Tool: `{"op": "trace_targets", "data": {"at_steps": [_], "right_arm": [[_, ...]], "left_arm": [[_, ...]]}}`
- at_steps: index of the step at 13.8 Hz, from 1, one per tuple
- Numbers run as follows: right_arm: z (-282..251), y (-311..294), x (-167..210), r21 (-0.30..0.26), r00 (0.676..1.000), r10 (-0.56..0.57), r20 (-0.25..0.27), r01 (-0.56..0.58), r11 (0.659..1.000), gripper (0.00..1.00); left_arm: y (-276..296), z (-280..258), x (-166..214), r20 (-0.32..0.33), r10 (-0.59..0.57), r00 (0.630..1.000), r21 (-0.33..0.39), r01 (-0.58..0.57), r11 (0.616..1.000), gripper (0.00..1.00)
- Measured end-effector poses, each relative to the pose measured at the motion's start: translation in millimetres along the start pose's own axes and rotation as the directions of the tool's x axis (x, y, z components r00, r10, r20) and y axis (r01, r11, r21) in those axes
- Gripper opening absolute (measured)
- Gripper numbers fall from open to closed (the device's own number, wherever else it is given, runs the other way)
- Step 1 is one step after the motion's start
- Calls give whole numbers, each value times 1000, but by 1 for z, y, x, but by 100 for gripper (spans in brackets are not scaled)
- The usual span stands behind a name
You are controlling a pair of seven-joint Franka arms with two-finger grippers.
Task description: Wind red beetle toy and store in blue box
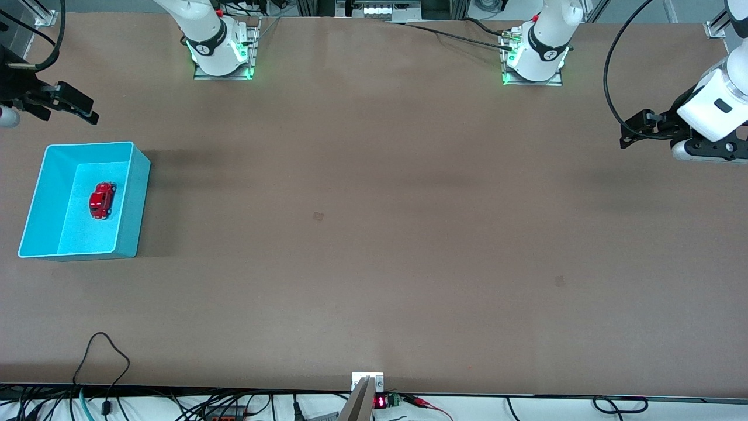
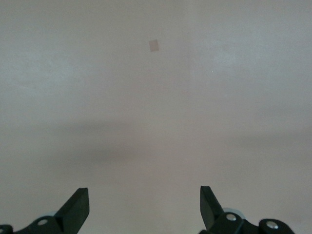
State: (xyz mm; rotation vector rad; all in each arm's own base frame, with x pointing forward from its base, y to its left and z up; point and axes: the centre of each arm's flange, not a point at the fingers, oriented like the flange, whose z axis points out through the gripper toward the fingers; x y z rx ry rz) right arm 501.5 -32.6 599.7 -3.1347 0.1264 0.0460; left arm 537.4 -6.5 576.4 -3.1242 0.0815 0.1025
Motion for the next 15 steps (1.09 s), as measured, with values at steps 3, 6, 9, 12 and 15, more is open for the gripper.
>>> {"op": "trace_targets", "data": {"at_steps": [3, 6, 9, 12, 15], "right_arm": [[0, 0, 0, -3, 1000, -1, -1, 1, 1000, 100], [-3, 1, -1, -2, 1000, -2, -4, 2, 1000, 100], [-5, 2, -4, -1, 999, -42, 3, 42, 999, 100], [-4, 2, -6, -1, 999, -44, 13, 44, 999, 100], [-3, 2, -6, -1, 999, -44, 19, 44, 999, 100]], "left_arm": [[0, 0, 0, 0, 0, 1000, 0, 0, 1000, 100], [0, 0, 0, 0, 0, 1000, 0, 0, 1000, 100], [0, 0, 0, 0, 0, 1000, 0, 0, 1000, 100], [0, 0, 0, 0, 0, 1000, 0, 0, 1000, 100], [0, -3, 0, -6, 0, 1000, 0, 0, 1000, 100]]}}
